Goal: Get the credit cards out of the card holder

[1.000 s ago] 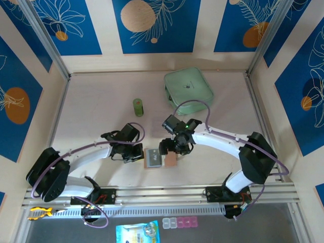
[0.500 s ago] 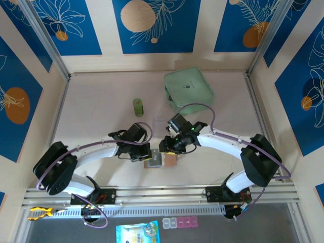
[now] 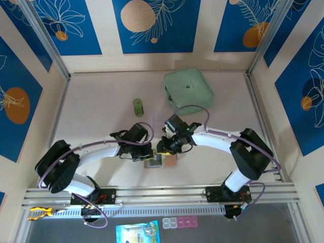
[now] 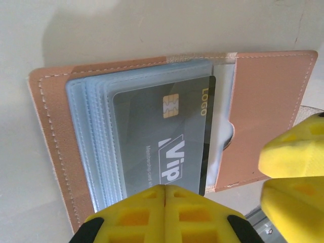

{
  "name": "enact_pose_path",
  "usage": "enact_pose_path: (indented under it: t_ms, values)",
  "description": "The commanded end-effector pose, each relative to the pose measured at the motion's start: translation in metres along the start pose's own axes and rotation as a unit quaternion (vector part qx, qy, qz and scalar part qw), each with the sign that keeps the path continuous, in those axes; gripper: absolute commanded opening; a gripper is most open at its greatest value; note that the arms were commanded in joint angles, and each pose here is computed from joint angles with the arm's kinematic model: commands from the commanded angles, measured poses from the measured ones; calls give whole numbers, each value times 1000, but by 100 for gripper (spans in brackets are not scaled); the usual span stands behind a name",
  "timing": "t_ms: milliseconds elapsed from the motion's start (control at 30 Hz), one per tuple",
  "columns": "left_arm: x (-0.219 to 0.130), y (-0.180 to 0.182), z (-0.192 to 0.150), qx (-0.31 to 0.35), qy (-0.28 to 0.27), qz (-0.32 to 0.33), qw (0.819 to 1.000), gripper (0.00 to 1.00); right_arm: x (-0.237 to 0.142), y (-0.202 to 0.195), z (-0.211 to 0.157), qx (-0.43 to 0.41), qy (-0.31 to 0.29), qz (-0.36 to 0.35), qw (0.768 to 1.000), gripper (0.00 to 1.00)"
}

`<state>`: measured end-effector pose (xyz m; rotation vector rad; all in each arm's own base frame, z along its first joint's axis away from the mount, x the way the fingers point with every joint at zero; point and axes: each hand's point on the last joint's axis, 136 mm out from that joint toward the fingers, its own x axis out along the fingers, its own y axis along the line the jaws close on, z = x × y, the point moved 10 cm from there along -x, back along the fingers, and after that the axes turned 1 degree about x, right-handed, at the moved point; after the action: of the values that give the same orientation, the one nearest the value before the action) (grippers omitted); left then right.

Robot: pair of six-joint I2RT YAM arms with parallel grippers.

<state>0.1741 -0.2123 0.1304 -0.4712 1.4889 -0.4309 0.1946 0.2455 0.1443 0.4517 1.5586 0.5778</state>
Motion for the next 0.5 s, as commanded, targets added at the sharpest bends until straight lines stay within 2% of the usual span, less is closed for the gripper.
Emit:
enact_pose_path:
  t_ms: [0,200,467]
  values:
    - [6,2,-2,-3,10,4,1000,0,8,-2,-3,2,22,6,1000,30]
    - [9,11,-4,-3,16,38,999,0,15,-5,-3,1,30,5,1000,27]
    - [12,15,-6,-3,20,46,999,0,26,-6,-3,4,39,4,999,25]
